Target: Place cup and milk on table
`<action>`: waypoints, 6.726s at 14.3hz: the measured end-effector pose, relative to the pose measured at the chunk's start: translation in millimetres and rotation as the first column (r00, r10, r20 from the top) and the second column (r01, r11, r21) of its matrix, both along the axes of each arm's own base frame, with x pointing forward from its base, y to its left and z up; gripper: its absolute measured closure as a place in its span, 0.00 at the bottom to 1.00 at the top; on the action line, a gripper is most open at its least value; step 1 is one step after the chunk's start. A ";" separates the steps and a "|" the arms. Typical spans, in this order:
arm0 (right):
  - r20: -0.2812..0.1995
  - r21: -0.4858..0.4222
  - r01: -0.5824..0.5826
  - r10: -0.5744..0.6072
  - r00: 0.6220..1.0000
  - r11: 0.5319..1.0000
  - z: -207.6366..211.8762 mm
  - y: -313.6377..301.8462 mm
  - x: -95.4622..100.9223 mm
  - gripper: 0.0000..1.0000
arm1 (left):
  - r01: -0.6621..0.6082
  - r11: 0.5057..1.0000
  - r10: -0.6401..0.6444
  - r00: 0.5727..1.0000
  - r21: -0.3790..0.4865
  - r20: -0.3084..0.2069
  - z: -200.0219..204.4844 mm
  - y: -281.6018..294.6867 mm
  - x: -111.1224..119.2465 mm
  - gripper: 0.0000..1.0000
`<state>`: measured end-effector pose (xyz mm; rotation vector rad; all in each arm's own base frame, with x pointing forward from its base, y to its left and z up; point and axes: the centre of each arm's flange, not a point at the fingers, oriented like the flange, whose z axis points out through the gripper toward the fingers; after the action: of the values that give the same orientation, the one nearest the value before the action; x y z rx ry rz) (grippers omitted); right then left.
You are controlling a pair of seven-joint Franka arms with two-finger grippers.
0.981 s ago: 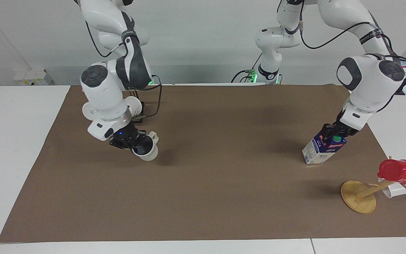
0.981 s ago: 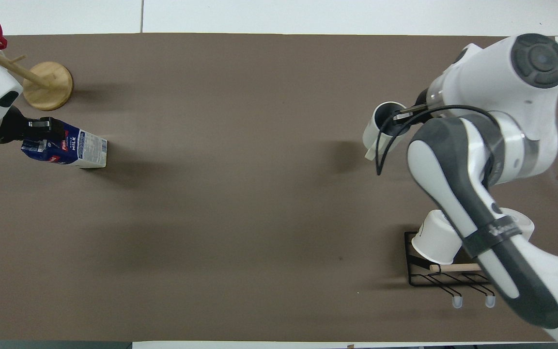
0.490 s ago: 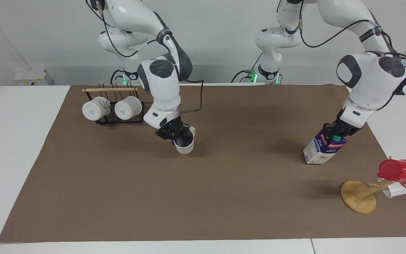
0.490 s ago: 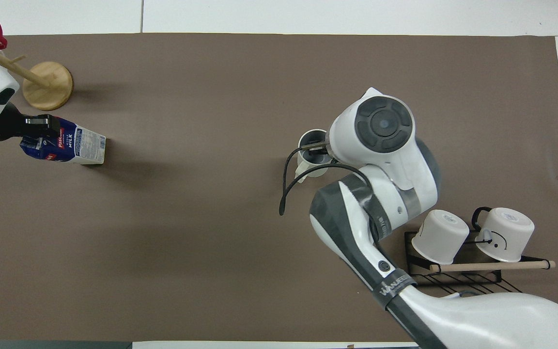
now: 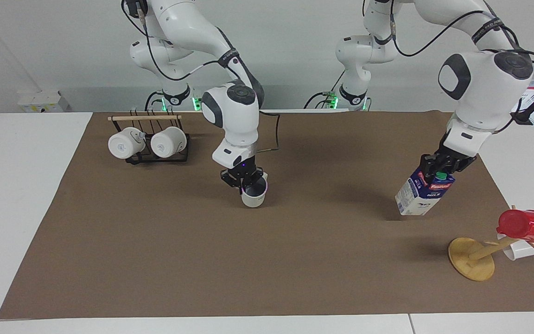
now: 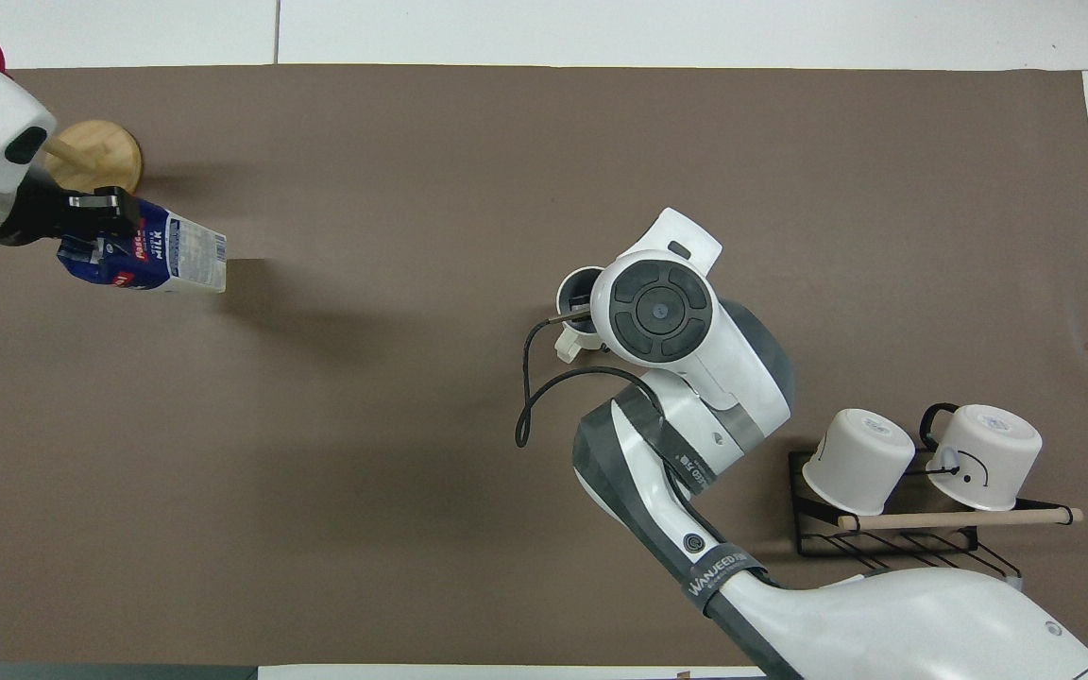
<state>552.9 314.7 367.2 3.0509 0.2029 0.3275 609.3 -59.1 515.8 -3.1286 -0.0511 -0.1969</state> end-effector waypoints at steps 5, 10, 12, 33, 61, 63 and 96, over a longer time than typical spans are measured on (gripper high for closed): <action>0.015 0.016 -0.014 0.013 1.000 1.000 -12.6 0.1 -5.5 0.94 | -0.094 0.996 0.094 0.996 -0.008 -0.013 -12.9 -131.3 -23.6 0.56; 0.023 0.024 0.010 -0.010 1.000 1.000 -9.8 -6.3 -3.7 0.70 | -0.162 0.987 0.162 0.987 -0.005 -0.010 -38.3 -240.6 -54.9 0.56; 0.017 0.010 0.066 -0.066 0.998 0.998 10.0 -32.7 5.8 0.44 | -0.174 0.985 0.174 0.985 -0.013 -0.007 -42.9 -261.3 -60.0 0.56; -0.195 0.011 0.251 -0.244 0.950 0.968 296.7 -323.4 -8.7 0.00 | -0.118 0.993 0.120 0.992 -0.029 0.051 -64.3 -364.5 -88.2 0.31; -0.255 -0.004 0.246 -0.238 0.937 0.969 271.2 -321.1 -4.9 0.00 | 0.049 0.998 -0.046 0.995 0.025 -0.090 60.4 41.5 -29.2 0.00; -0.255 -0.004 0.246 -0.238 0.937 0.969 271.2 -321.1 -4.9 0.00 | 0.054 0.998 -0.052 0.995 0.026 -0.090 60.4 50.0 -29.0 0.00; -0.235 0.035 0.300 -0.284 0.930 0.953 264.4 -323.0 -7.5 0.00 | 0.078 0.997 -0.081 0.989 -0.023 -0.120 94.0 54.8 -51.4 0.00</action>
<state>545.4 -8.3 631.7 3.1181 -0.2586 -0.0362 557.9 -4.3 609.8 -3.1561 0.0731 -0.0069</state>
